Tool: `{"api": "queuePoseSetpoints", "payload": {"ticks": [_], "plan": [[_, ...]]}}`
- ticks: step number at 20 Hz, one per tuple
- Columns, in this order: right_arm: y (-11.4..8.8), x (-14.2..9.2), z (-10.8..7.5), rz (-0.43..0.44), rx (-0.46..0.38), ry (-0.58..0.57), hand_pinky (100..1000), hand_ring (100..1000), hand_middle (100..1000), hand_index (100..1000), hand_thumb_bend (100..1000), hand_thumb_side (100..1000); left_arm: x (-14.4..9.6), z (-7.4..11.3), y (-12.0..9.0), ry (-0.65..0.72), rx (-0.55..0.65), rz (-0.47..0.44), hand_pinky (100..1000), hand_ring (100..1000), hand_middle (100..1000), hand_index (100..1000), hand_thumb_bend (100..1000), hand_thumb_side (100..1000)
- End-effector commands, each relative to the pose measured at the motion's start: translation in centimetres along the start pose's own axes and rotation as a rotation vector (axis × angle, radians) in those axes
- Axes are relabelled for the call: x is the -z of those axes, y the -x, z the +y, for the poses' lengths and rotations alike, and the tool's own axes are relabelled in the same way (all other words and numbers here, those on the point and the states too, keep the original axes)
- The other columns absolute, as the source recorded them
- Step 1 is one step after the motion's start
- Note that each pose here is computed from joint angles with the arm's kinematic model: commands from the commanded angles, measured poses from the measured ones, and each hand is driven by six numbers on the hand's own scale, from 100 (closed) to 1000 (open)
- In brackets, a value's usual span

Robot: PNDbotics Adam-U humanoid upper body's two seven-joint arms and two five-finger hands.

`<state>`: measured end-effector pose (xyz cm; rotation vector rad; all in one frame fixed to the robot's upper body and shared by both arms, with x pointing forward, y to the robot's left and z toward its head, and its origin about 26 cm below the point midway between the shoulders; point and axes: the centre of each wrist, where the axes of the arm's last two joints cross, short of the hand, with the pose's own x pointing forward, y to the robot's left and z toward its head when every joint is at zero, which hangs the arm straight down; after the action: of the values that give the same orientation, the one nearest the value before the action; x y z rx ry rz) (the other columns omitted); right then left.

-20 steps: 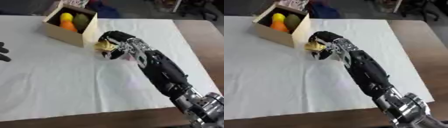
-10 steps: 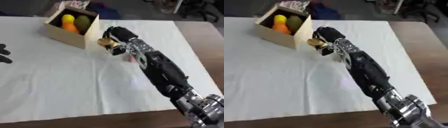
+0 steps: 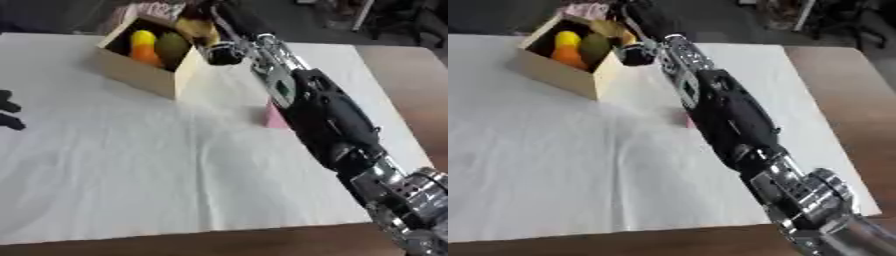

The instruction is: Pick up objects on the table and place them in the box.

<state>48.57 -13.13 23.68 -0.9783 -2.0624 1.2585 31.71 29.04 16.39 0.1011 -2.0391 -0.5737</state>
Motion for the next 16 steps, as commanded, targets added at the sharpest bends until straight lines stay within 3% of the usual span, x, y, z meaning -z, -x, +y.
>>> {"api": "queuePoseSetpoints", "payload": {"ticks": [1,6,9,10,11,13,16], "plan": [[-0.6,1.4,-1.8,-0.007,0.007,0.029,632,485,468,569,100,100,0.6,0.1,-1.1,0.015,0.000,-0.049,746,567,607,775,100,712],[-1.6,2.2,-0.6,-0.012,0.026,-0.024,652,521,512,632,100,100,1.2,-0.3,-1.7,0.041,-0.012,-0.080,748,567,607,775,100,711],[-2.4,2.6,0.2,-0.020,0.024,-0.066,690,608,643,775,114,100,1.4,-0.5,-1.8,0.053,-0.018,-0.087,748,567,607,775,100,713],[-2.7,2.7,0.5,-0.022,0.015,-0.079,693,616,657,785,125,100,1.5,-0.5,-1.9,0.056,-0.020,-0.089,748,567,607,775,100,713],[-2.9,2.7,0.7,-0.021,0.006,-0.091,712,668,730,848,216,175,1.5,-0.6,-1.9,0.059,-0.022,-0.090,748,567,607,775,100,713],[-3.3,2.8,0.9,-0.012,-0.011,-0.102,730,711,775,891,319,327,1.6,-0.6,-1.9,0.063,-0.023,-0.092,748,567,607,775,100,714],[-3.5,3.0,0.9,0.002,-0.037,-0.101,739,729,794,908,384,414,1.5,-0.6,-1.9,0.063,-0.024,-0.088,749,567,607,775,100,715]]}}
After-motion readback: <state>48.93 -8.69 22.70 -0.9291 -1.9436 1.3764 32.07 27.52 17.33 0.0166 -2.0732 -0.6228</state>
